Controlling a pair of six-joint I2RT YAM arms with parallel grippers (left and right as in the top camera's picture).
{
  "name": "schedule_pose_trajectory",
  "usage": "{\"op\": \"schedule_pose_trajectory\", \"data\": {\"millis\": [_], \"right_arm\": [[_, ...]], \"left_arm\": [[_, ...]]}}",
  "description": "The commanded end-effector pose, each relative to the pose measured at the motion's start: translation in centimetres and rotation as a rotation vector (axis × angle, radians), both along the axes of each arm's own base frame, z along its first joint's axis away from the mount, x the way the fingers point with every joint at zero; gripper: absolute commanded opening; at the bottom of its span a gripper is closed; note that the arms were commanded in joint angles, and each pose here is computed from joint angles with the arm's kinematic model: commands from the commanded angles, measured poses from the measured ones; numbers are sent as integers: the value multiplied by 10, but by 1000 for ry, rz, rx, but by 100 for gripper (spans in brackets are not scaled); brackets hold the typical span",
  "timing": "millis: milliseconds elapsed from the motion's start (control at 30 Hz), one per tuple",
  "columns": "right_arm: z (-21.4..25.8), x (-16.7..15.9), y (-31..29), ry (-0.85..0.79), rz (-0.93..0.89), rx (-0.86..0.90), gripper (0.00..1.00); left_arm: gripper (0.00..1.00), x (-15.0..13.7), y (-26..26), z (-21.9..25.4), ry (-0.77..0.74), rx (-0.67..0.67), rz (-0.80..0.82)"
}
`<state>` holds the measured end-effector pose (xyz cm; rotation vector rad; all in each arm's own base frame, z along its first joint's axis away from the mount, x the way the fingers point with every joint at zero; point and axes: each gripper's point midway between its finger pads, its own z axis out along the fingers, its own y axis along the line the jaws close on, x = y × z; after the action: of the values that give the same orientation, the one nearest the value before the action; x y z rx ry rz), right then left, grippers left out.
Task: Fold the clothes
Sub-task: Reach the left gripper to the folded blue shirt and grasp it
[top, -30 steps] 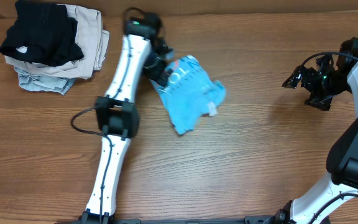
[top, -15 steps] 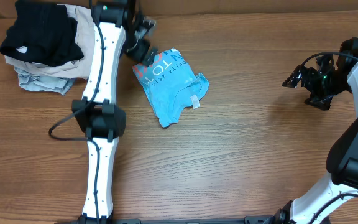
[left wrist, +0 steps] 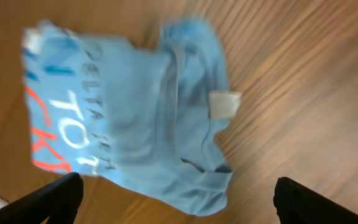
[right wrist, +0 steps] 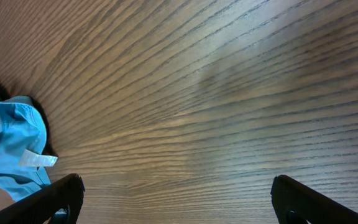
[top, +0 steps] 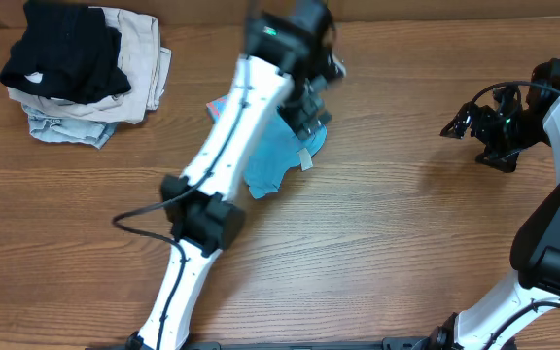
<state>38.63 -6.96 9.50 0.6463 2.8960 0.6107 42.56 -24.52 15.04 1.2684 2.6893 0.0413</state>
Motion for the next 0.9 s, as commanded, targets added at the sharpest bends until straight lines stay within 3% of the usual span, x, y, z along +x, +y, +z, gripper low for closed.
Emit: {"op": "schedule_pose_trajectory", "data": {"millis": [0, 367, 600, 867], "right_arm": [[17, 6, 1, -55, 14, -4, 100], [17, 7, 1, -57, 14, -6, 100], [16, 8, -1, -63, 13, -19, 100], [16, 10, -2, -71, 13, -22, 100]], "left_arm": [[100, 8, 30, -38, -33, 233, 115], [100, -6, 22, -98, 85, 209, 52], [93, -21, 24, -113, 157, 210, 70], [93, -12, 36, -152, 124, 229, 103]]}}
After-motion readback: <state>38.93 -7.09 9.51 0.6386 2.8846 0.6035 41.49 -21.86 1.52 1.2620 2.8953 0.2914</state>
